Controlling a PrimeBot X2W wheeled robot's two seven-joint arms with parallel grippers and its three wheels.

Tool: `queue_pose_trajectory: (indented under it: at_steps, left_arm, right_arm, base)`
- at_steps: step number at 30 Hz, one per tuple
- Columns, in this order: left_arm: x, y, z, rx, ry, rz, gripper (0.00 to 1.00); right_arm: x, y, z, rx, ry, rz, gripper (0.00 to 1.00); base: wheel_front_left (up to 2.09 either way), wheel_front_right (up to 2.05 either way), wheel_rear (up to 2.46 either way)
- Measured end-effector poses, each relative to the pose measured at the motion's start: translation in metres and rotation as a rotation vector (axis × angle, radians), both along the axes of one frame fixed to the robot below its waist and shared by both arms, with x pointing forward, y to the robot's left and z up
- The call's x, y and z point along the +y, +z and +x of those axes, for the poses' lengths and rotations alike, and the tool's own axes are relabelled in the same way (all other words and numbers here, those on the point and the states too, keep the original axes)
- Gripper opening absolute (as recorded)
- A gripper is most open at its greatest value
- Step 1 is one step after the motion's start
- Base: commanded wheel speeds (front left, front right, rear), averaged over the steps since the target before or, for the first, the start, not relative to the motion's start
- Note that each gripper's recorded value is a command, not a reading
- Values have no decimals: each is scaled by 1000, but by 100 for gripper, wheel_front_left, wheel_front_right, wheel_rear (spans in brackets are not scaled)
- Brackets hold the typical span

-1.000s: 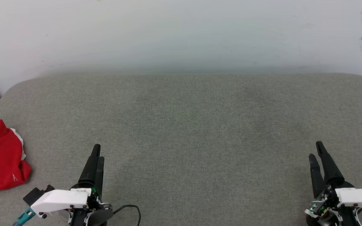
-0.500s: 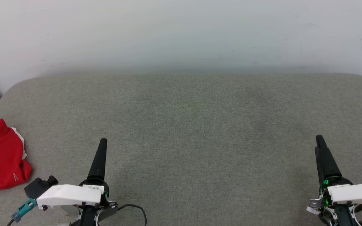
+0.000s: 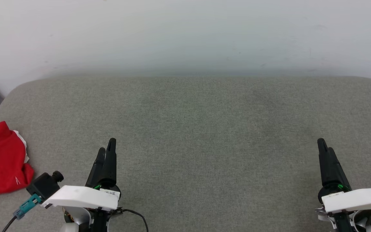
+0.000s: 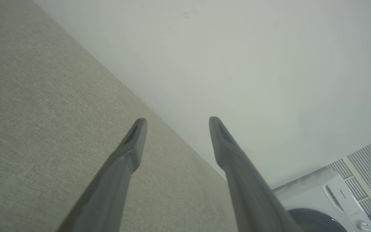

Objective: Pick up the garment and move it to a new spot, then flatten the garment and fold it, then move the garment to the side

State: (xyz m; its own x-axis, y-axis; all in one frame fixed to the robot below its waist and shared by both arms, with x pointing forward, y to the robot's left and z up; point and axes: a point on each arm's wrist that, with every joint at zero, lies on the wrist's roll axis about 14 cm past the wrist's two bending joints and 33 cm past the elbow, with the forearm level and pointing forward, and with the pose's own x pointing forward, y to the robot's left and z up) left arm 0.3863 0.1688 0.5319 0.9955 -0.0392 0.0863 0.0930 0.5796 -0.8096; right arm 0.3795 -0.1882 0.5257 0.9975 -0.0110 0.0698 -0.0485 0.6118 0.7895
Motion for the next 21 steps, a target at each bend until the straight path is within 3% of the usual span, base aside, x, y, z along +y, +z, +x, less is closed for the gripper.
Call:
queue_pose_trajectory:
  at_steps: [7,21]
  left_arm:
    - [-4,3,-1,-21,-1,154,100]
    - [-11,3,-2,-49,6,442,100]
  right_arm:
    - [7,0,-2,14,35,-193,100]
    - [4,6,-4,13,34,-451,100]
  base:
    - [0,0,0]
    - [0,0,0]
